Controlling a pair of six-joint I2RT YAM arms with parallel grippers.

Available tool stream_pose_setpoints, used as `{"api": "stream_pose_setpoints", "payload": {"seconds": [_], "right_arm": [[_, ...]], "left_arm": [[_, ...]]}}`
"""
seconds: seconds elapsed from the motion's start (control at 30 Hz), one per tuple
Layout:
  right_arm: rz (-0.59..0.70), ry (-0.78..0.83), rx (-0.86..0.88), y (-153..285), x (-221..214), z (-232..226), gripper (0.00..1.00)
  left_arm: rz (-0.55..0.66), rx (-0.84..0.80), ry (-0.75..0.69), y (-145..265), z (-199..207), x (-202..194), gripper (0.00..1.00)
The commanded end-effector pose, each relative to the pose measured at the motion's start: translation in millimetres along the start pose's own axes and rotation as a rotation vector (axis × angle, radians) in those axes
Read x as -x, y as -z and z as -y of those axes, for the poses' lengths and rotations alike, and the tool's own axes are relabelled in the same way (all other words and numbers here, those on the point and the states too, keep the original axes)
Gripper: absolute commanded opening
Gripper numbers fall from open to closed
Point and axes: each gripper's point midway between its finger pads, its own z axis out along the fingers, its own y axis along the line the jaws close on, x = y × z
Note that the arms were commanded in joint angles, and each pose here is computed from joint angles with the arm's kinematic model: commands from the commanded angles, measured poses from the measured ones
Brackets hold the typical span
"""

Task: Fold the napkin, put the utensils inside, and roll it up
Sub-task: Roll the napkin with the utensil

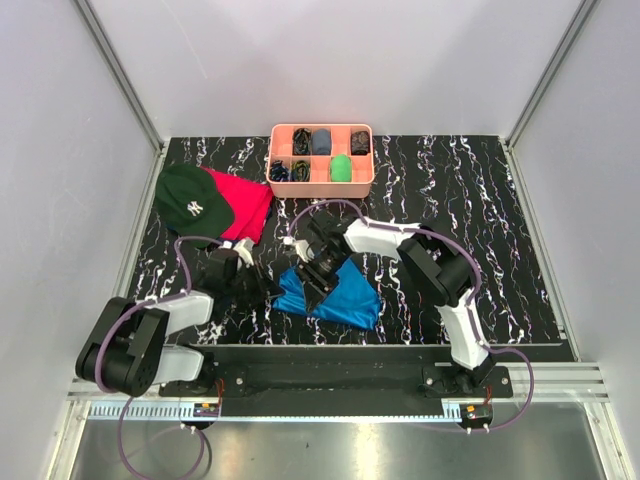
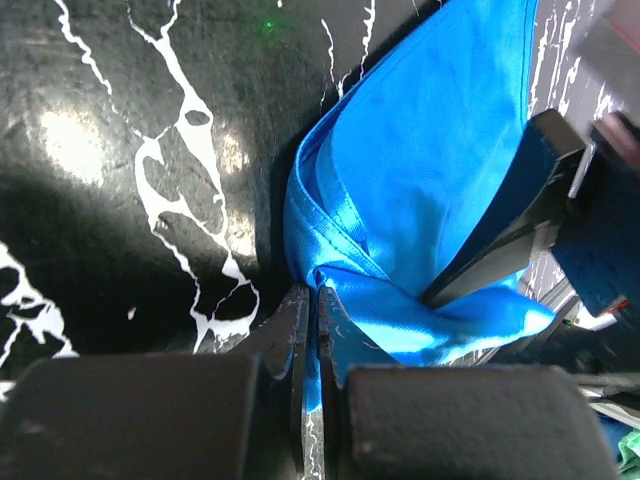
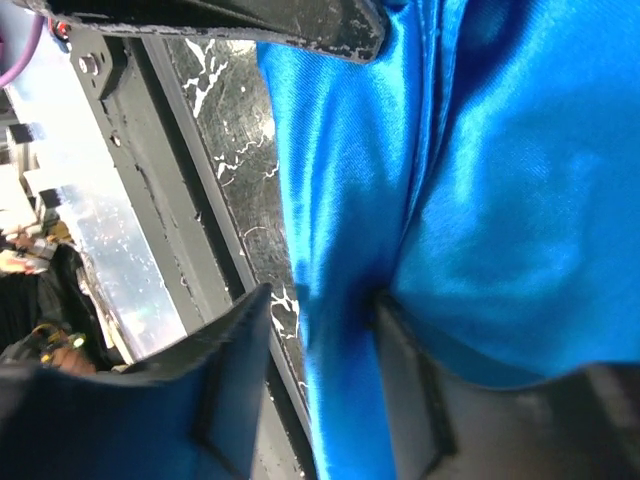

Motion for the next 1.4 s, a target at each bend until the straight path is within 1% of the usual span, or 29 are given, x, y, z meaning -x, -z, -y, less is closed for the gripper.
{"api": "stream_pose_setpoints", "payload": {"seconds": [0.0,0.07,0.1,0.13,0.17,0.2,0.23,0.27,0.3,0.33,0.37,0.4,0.43,0.53,0.63,0.77,0.9,0.93,1.0,1.03,1.13,1.17,1.27,1.3,1.37], "right_arm": [[0.076,0.066,-0.212,30,21,20,0.62],[0.108,0.078,-0.264,40,24,19,0.66],[0.159,0.109,-0.29,51,33,10,0.68],[0.179,0.124,-0.312,55,36,8,0.7],[0.182,0.119,-0.365,57,28,15,0.7],[0.243,0.176,-0.396,65,39,2,0.71],[0.237,0.183,-0.431,62,27,5,0.73],[0.276,0.218,-0.511,73,31,3,0.74],[0.295,0.283,-0.544,67,34,-5,0.75],[0.279,0.3,-0.627,64,23,4,0.75],[0.299,0.332,-0.659,66,24,-2,0.76],[0.301,0.385,-0.666,56,24,-13,0.76],[0.297,0.39,-0.711,55,18,-8,0.76],[0.309,0.439,-0.762,47,14,-14,0.77],[0.298,0.478,-0.758,36,13,-19,0.77],[0.236,0.481,-0.775,21,7,-2,0.76],[0.198,0.484,-0.772,11,5,6,0.7],[0.194,0.48,-0.784,11,5,9,0.64],[0.169,0.47,-0.788,7,0,14,0.57],[0.165,0.466,-0.783,6,0,14,0.52],[0.127,0.431,-0.734,0,-7,17,0.47],[0.116,0.42,-0.72,-2,-9,18,0.43],[0.08,0.364,-0.605,-10,-20,13,0.36],[0.072,0.354,-0.58,-12,-22,11,0.35],[0.055,0.325,-0.501,-16,-28,7,0.32]], "left_arm": [[-0.059,0.094,-0.003,-1,-16,-6,0.0],[-0.079,0.119,0.005,-1,-19,-8,0.0],[-0.078,0.123,0.004,-1,-18,-5,0.0],[-0.081,0.131,0.006,-1,-19,-5,0.0],[-0.097,0.141,0.008,-1,-18,-4,0.0],[-0.102,0.153,-0.007,0,-19,-3,0.0],[-0.104,0.18,-0.003,1,-23,-2,0.0],[-0.12,0.194,0.005,1,-23,-2,0.0],[-0.127,0.189,0.012,0,-22,-2,0.0],[-0.131,0.183,0.017,0,-21,-2,0.0],[-0.138,0.177,0.023,-1,-19,-1,0.0],[-0.15,0.169,0.029,-1,-18,-3,0.0],[-0.154,0.167,0.032,-2,-17,-2,0.0],[-0.169,0.172,0.035,-1,-17,-2,0.0],[-0.174,0.171,0.039,-1,-16,-1,0.0],[-0.178,0.164,0.044,-1,-15,-1,0.0],[-0.178,0.15,0.041,-1,-12,-1,0.0],[-0.174,0.143,0.036,0,-10,0,0.0],[-0.17,0.136,0.032,0,-8,1,0.0],[-0.167,0.134,0.031,0,-7,2,0.0],[-0.163,0.119,0.023,0,-4,3,0.0],[-0.164,0.117,0.023,1,-4,3,0.03],[-0.14,0.097,0.01,2,2,8,0.11],[-0.126,0.101,0.007,3,2,11,0.21],[-0.088,0.097,-0.007,8,8,20,0.3]]}}
